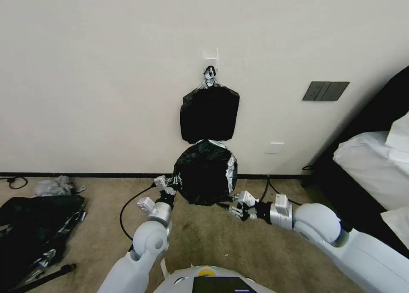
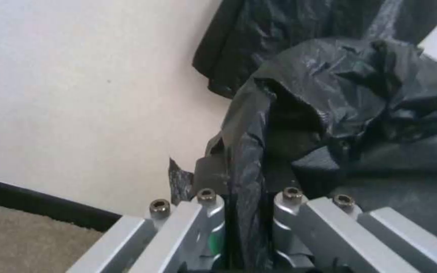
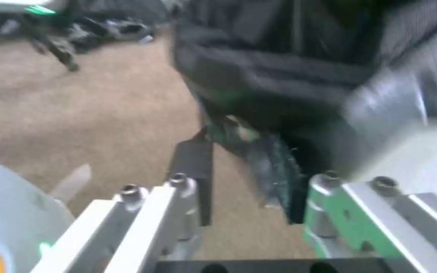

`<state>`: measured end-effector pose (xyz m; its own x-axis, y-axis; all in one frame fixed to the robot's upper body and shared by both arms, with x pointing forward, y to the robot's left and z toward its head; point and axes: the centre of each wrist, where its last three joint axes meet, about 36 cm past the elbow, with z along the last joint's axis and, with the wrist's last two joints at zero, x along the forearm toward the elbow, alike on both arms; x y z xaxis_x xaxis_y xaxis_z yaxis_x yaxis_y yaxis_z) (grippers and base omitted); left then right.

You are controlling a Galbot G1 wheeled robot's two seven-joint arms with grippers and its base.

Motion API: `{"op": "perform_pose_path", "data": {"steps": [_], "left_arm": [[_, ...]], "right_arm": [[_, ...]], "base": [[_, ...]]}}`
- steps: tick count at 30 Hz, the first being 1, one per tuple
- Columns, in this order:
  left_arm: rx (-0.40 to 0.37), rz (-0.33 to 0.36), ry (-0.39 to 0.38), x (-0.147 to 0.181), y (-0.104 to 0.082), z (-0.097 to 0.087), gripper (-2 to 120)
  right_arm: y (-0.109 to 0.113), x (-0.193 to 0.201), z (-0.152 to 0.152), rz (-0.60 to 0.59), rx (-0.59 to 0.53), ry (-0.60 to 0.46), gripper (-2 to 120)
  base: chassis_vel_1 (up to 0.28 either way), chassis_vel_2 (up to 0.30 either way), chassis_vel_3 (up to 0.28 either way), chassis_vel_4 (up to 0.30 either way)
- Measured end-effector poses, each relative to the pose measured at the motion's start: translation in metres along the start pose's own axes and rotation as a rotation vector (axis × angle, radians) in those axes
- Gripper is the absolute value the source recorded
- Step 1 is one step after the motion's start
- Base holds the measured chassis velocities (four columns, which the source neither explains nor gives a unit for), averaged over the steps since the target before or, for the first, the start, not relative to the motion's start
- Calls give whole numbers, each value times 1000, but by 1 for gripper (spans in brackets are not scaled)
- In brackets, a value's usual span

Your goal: Place a trash bag onto the trash bin.

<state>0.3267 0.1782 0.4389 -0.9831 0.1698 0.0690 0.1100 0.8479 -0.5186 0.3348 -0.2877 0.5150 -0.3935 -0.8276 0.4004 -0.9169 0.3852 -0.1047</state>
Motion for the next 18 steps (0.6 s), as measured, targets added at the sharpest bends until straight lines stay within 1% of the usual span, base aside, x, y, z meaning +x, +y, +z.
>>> {"op": "perform_pose_path", "data": {"steps": [1, 2, 3, 5, 6, 8, 9, 11, 12, 13, 14, 15, 16, 17, 18], "left_arm": [[-2, -5, -2, -2, 1, 0, 5], [-3, -9, -3, -3, 1, 0, 5], [-3, -9, -3, -3, 1, 0, 5], [-7, -20, -7, -6, 4, 0, 5], [-7, -20, -7, -6, 4, 0, 5], [-13, -31, -12, -10, 6, -1, 5], [-13, -31, -12, -10, 6, -1, 5], [-16, -40, -14, -13, 8, -1, 5], [-16, -40, -14, -13, 8, -1, 5], [-18, -42, -15, -13, 8, -1, 5], [-21, -44, -16, -14, 8, 0, 5], [-24, -43, -14, -14, 7, 0, 5], [-24, -43, -14, -14, 7, 0, 5], [-27, -43, -14, -13, 5, 1, 5], [-40, -37, -15, -13, 3, 2, 5]], "right_arm": [[1, 1, 1, -13, 9, -4, 37], [0, 3, 1, -23, 17, -5, 41], [0, 3, 1, -23, 17, -5, 41], [-1, 8, 3, -46, 35, -6, 51], [-1, 8, 3, -46, 35, -6, 51], [-4, 14, 2, -35, 44, -17, 63], [-4, 14, 2, -35, 44, -17, 63], [-8, 17, -7, 16, 24, -57, 73], [-8, 17, -7, 16, 24, -57, 73], [-9, 18, -12, 42, 6, -75, 76], [-13, 17, -25, 118, -29, -114, 83], [-13, 16, -31, 171, -54, -137, 88], [-13, 16, -31, 171, -54, -137, 88], [-12, 15, -36, 225, -83, -150, 91], [-9, 9, -44, 358, -152, -154, 97]], "base": [[0, 0, 0, 0], [0, 0, 0, 0], [0, 0, 0, 0], [0, 0, 0, 0], [0, 0, 0, 0], [0, 0, 0, 0], [0, 0, 0, 0], [0, 0, 0, 0], [0, 0, 0, 0], [0, 0, 0, 0], [0, 0, 0, 0], [0, 0, 0, 0], [0, 0, 0, 0], [0, 0, 0, 0], [0, 0, 0, 0]]}}
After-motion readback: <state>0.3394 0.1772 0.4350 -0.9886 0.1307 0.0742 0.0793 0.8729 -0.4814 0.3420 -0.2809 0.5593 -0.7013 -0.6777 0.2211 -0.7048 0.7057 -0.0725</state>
